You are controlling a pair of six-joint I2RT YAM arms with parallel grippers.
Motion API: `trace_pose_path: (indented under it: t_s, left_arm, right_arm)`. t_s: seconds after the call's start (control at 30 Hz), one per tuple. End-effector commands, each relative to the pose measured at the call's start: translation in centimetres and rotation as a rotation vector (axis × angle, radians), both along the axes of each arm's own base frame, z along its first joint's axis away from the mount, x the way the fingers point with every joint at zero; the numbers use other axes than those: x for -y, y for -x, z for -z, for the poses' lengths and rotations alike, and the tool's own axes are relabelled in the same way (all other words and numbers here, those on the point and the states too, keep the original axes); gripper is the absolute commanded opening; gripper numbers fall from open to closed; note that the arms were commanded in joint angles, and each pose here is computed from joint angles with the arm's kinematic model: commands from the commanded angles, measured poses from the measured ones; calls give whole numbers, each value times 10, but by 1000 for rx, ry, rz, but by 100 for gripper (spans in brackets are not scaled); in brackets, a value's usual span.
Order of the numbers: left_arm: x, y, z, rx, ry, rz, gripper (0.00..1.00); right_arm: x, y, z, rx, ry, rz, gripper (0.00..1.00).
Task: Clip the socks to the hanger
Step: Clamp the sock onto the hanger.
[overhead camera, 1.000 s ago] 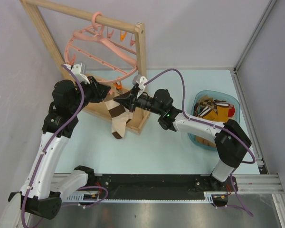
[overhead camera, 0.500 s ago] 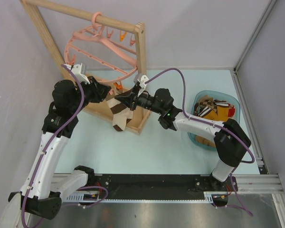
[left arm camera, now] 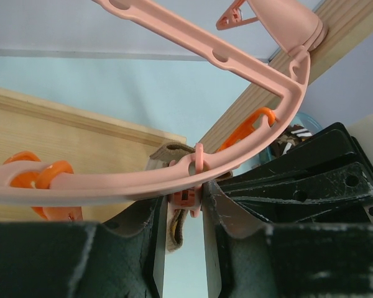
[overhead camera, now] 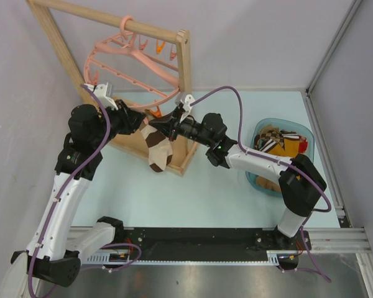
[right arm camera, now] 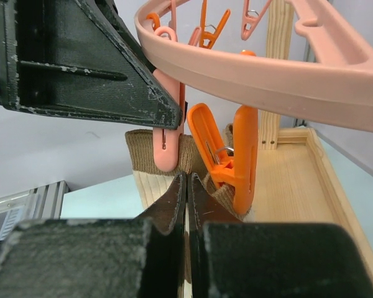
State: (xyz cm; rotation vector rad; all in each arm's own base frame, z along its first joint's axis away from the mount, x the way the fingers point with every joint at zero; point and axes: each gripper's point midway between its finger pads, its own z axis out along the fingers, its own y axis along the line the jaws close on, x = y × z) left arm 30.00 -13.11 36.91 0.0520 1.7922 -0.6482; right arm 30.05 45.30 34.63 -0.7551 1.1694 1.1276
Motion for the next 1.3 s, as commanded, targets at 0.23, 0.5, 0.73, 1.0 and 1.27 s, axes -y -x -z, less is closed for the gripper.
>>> trace_pose_path:
  t_s: [0.23, 0.5, 0.73, 1.0, 1.27]
  left_arm:
    - [2, 2, -15, 49, 21, 16, 46]
    - [-5, 9, -26, 66, 5, -4, 80]
    - [-20, 28, -50, 108, -20, -55, 94]
    - [-50, 45, -61, 125, -85, -183, 95]
    - [-61, 23, -33, 122, -179, -214, 89]
  right_arm:
    - [1, -2, -39, 62, -92, 16, 0]
    - [4, -5, -42, 55, -104, 36, 19]
    - [9, -19, -37, 20, -92, 110, 50]
    - [19, -31, -36, 8, -66, 195, 59]
    - [25, -35, -32, -16, -41, 228, 63]
